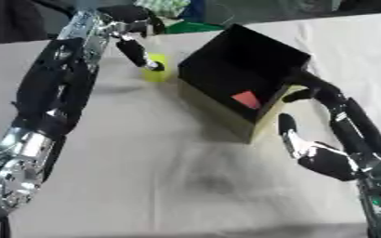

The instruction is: Pick up objects on the table and place them in the box.

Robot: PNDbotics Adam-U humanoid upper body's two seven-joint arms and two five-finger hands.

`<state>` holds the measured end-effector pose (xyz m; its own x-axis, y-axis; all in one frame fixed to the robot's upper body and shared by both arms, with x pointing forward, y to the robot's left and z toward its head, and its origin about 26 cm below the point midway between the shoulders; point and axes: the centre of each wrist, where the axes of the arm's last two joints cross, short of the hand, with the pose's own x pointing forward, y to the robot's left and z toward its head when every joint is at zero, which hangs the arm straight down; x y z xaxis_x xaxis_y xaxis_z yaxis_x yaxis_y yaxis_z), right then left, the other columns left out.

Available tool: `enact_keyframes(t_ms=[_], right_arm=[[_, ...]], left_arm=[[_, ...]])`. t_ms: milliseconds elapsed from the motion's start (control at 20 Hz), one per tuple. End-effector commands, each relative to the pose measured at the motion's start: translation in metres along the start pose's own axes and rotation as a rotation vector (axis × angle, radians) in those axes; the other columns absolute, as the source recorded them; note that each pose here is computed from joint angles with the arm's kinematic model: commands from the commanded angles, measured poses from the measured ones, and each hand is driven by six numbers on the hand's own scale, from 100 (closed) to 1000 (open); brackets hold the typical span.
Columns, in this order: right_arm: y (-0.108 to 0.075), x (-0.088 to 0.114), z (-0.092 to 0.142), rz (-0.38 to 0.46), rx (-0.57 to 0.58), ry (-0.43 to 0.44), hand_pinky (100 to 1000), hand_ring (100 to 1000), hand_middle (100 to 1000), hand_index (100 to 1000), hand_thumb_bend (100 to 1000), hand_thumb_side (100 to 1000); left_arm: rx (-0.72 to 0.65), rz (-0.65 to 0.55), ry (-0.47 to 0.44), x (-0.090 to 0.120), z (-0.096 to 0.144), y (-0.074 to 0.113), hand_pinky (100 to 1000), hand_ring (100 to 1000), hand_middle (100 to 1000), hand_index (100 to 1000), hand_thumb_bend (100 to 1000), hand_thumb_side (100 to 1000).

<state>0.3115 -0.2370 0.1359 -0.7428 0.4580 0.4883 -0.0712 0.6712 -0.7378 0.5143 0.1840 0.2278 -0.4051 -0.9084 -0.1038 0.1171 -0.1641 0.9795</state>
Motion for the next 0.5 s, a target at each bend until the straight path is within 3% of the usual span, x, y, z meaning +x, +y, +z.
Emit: enact_keyframes(t_ms=[50,500], right_arm=[[-0.006,0.002,-0.004,0.013,-0.004,-0.02,994,723,835,1000,100,557],[-0.007,0.003,-0.004,0.016,0.003,-0.025,994,723,835,1000,100,558]], left_arm=[[0.032,0.003,0.038,-0.008,0.002,0.007,727,655,731,866,549,391],[0.056,0.053,0.046,-0.017,0.002,-0.006,752,693,748,877,477,285]])
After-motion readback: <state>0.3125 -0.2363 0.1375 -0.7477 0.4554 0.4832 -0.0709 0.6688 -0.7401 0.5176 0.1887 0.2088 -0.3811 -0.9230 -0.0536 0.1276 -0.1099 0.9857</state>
